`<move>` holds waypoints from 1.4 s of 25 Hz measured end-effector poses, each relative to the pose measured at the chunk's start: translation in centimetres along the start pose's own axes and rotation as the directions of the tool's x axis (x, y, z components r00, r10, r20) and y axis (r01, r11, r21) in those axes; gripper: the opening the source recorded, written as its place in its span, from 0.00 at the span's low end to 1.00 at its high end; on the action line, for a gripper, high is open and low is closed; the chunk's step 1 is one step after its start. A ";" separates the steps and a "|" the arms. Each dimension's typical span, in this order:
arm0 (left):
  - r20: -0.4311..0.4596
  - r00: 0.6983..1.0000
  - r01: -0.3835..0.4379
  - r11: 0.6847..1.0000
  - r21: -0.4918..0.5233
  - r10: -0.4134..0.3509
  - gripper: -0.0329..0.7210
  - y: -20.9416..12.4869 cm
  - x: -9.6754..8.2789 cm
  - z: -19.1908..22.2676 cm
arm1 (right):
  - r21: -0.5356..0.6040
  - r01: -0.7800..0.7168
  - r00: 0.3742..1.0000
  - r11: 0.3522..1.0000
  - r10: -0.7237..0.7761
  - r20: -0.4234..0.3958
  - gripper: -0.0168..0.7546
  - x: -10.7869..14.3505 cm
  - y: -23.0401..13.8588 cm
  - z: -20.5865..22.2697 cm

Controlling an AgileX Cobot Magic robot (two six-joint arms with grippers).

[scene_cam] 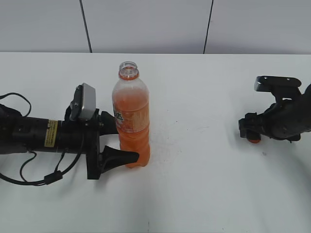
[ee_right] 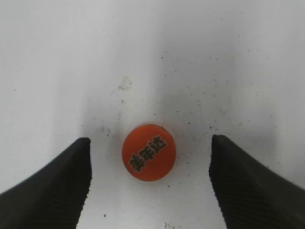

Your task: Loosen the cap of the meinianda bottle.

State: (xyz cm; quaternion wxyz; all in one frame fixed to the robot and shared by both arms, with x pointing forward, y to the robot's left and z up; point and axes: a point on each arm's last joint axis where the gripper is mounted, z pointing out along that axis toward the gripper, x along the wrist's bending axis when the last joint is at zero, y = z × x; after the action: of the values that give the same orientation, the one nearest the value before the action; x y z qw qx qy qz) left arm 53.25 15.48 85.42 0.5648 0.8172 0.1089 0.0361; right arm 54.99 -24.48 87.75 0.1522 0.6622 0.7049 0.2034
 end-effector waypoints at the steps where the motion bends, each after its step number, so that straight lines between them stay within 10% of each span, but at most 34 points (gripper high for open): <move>1: 0.004 1.000 -0.001 1.000 0.007 0.001 0.75 -0.2 0.1 -0.4 | -0.004 0.001 1.000 1.000 -0.001 -0.001 0.77 0.0 0.1 -0.2; 10: 0.014 1.000 0.008 0.988 0.151 -0.010 0.81 -1.0 1.6 -6.4 | -0.052 0.003 1.000 0.999 -0.004 -0.008 0.77 0.2 1.1 -2.6; 15: -0.328 0.944 0.110 0.972 0.210 -0.036 0.81 1.0 4.4 -10.6 | -0.127 0.040 0.999 0.991 -0.041 -0.007 0.77 0.3 2.2 -4.5; 19: -0.663 0.748 0.212 0.952 0.222 -0.012 0.78 4.2 7.6 -13.3 | -0.210 0.118 0.993 0.970 -0.119 0.010 0.77 0.4 4.3 -5.9; 24: -0.964 0.262 0.550 0.814 0.186 0.043 0.77 7.3 11.9 -18.2 | -0.290 0.154 0.988 0.945 -0.151 0.032 0.77 0.7 8.0 -7.9; 26: -0.984 0.168 0.639 0.752 0.159 0.065 0.76 8.6 12.4 -19.7 | -0.241 0.150 0.989 0.959 -0.143 0.048 0.77 0.5 9.2 -8.7; 35: -0.924 0.340 0.828 0.522 0.205 -0.176 0.76 15.4 10.9 -20.3 | 0.085 0.166 0.976 0.982 -0.176 0.125 0.77 -1.7 13.7 -16.1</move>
State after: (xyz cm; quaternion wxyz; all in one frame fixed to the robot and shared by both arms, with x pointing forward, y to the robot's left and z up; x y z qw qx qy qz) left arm 62.33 31.22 106.32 0.0917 0.7489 0.6325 0.1751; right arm 59.22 -26.96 108.39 0.1908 0.6162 0.7548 0.1189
